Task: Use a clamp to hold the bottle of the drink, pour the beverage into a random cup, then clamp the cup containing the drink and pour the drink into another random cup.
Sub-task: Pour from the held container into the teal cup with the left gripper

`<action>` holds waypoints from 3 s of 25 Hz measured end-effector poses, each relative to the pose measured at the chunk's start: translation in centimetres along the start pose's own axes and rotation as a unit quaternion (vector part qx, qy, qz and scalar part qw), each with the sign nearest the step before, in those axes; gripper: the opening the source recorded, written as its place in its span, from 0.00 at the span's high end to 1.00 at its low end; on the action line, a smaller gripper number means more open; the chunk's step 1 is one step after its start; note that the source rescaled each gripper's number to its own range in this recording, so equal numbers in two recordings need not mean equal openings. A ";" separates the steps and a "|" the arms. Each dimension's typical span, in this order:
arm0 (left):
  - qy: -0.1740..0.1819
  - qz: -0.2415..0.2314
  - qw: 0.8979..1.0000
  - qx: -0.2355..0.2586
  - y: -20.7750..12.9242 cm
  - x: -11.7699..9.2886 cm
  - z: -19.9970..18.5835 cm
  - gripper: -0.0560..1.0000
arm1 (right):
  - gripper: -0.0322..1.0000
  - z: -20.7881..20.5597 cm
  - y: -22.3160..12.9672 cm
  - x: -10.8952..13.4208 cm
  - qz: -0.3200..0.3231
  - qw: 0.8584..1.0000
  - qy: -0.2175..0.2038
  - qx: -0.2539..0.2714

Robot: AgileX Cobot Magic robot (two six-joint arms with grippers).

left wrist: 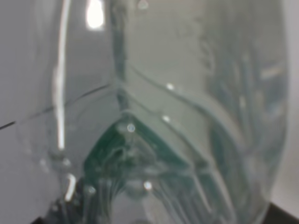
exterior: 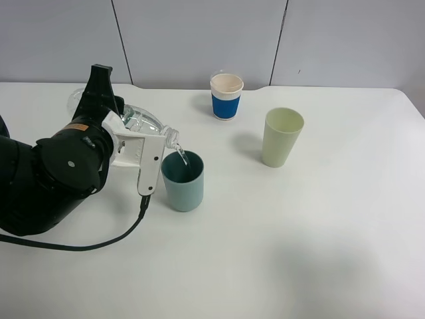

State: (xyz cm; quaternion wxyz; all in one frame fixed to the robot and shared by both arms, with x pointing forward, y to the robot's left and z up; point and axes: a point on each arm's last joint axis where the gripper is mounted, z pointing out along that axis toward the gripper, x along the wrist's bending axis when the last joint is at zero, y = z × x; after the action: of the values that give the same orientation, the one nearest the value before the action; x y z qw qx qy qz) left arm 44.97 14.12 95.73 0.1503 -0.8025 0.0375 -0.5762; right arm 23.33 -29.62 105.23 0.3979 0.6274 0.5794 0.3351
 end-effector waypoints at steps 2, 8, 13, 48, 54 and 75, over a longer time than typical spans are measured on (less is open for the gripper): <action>0.000 0.001 1.000 0.000 0.0 0.0 0.0 0.94 | 0.22 0.0 0.0 0.0 0.000 1.000 0.000 0.000; 0.004 0.018 1.000 0.002 0.0 0.1 0.0 0.94 | 0.22 0.0 0.0 0.0 0.000 1.000 0.000 0.000; 0.006 0.026 1.000 0.005 -0.1 0.1 0.0 0.94 | 0.22 0.0 0.0 0.0 0.000 1.000 0.000 0.000; 0.062 0.084 0.994 0.024 -0.3 1.2 -0.1 0.94 | 0.22 0.0 0.0 0.0 0.000 1.000 0.000 0.000; 0.075 0.102 0.992 0.023 -0.3 1.4 -0.1 0.94 | 0.22 0.0 0.0 0.0 0.000 1.000 0.000 0.000; 0.110 0.153 0.982 0.005 0.2 2.0 -0.2 0.94 | 0.22 0.0 0.0 0.0 0.000 1.000 0.000 0.000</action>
State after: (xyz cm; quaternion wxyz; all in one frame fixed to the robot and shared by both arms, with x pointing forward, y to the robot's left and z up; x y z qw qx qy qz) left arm 45.47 13.41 97.53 0.2356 -0.7185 0.1738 -0.6310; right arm 23.33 -29.62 105.23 0.3979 0.6274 0.5794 0.3351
